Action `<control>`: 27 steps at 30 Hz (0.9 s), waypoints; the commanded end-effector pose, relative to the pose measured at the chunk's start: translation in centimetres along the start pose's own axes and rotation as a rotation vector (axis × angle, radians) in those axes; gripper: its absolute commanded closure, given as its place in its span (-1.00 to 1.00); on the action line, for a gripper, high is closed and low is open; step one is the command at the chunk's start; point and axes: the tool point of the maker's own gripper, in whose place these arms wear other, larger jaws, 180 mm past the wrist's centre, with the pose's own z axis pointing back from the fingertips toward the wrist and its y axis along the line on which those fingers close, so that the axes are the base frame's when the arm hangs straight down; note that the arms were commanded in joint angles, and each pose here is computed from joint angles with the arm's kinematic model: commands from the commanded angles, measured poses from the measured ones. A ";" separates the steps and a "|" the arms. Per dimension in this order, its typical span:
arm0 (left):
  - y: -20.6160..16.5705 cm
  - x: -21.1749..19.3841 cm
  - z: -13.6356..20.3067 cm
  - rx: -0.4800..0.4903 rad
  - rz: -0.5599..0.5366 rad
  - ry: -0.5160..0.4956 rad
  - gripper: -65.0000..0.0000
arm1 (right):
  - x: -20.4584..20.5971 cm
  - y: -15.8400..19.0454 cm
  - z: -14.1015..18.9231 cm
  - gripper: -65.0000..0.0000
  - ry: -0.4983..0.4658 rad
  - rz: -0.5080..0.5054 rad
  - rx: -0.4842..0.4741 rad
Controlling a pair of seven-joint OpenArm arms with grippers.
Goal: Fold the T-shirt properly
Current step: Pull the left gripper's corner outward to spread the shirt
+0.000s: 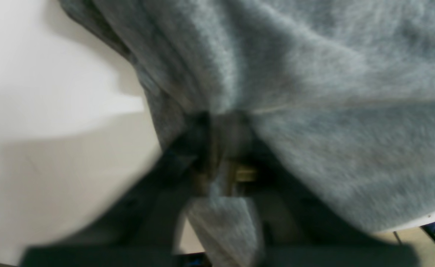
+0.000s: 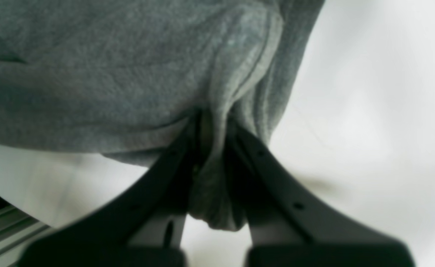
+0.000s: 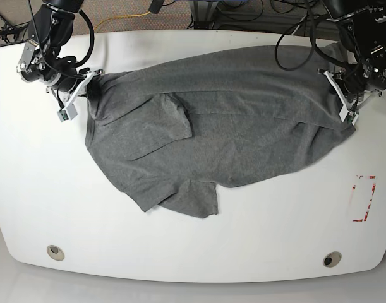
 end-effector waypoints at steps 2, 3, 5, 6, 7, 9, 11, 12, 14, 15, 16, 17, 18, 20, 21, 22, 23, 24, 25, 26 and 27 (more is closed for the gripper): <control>0.8 1.1 1.0 0.034 -0.016 -0.036 0.94 | 1.4 -0.2 0.6 0.98 -0.045 0.019 -0.005; 0.8 1.2 1.2 0.038 -0.022 -0.041 0.92 | 1.4 -0.2 0.6 0.98 -0.045 0.019 -0.005; 1.0 1.7 1.8 0.054 -0.038 -0.059 0.91 | 1.4 -0.2 0.6 0.98 -0.045 0.019 -0.005; 1.0 1.7 2.1 0.062 -0.046 -0.062 0.91 | 1.4 -0.2 0.6 0.98 -0.045 0.019 -0.005; 1.0 1.5 2.3 0.068 -0.052 -0.059 0.91 | 1.4 -0.2 0.6 0.98 -0.045 0.019 -0.005; 0.8 1.6 3.1 0.083 -0.073 -0.071 0.91 | 1.4 -0.2 0.6 0.98 -0.045 0.019 -0.005; 0.7 1.9 3.9 0.101 -0.095 -0.085 0.96 | 1.4 -0.2 0.6 0.98 -0.045 0.019 -0.005; 0.6 1.8 4.1 0.105 -0.102 -0.086 0.97 | 1.4 -0.2 0.6 0.98 -0.045 0.019 -0.005; 0.3 1.3 4.6 0.112 -0.119 -0.080 0.98 | 1.4 0.0 0.4 0.98 -0.047 0.014 0.000; 0.3 1.1 4.9 0.117 -0.125 -0.078 0.98 | 1.3 0.3 0.3 0.98 -0.049 0.010 0.004; 0.1 0.9 5.0 0.119 -0.132 -0.073 0.98 | 1.3 0.4 0.2 0.98 -0.049 0.007 0.006; 0.0 0.5 5.2 0.118 -0.137 -0.065 0.97 | 1.3 0.4 0.2 0.98 -0.049 0.007 0.006; -0.1 0.2 5.1 0.116 -0.138 -0.058 0.97 | 1.3 0.4 0.2 0.98 -0.049 0.006 0.008; 0.0 -0.6 5.2 0.119 -0.133 -0.040 0.97 | 1.3 0.6 0.1 0.98 -0.051 0.005 0.012; 0.4 -0.9 5.3 0.127 -0.122 -0.035 0.97 | 1.3 0.6 0.1 0.98 -0.051 0.005 0.012; 0.9 -1.4 5.5 0.139 -0.106 -0.028 0.97 | 1.3 0.6 0.1 0.98 -0.051 0.004 0.013; 1.3 -1.6 5.7 0.149 -0.096 -0.027 0.97 | 1.3 0.6 0.1 0.98 -0.050 0.004 0.012; 1.4 -1.6 5.8 0.152 -0.091 -0.028 0.97 | 1.3 0.6 0.1 0.98 -0.049 0.004 0.011; 1.5 -1.6 5.8 0.155 -0.090 -0.029 0.97 | 1.2 0.6 0.0 0.98 -0.048 0.005 0.012; 1.5 -1.6 5.9 0.158 -0.090 -0.029 0.97 | 1.3 0.7 0.0 0.98 -0.050 0.004 0.016; 1.6 -1.8 5.9 0.162 -0.088 -0.024 0.97 | 1.3 0.7 0.0 0.98 -0.050 0.004 0.016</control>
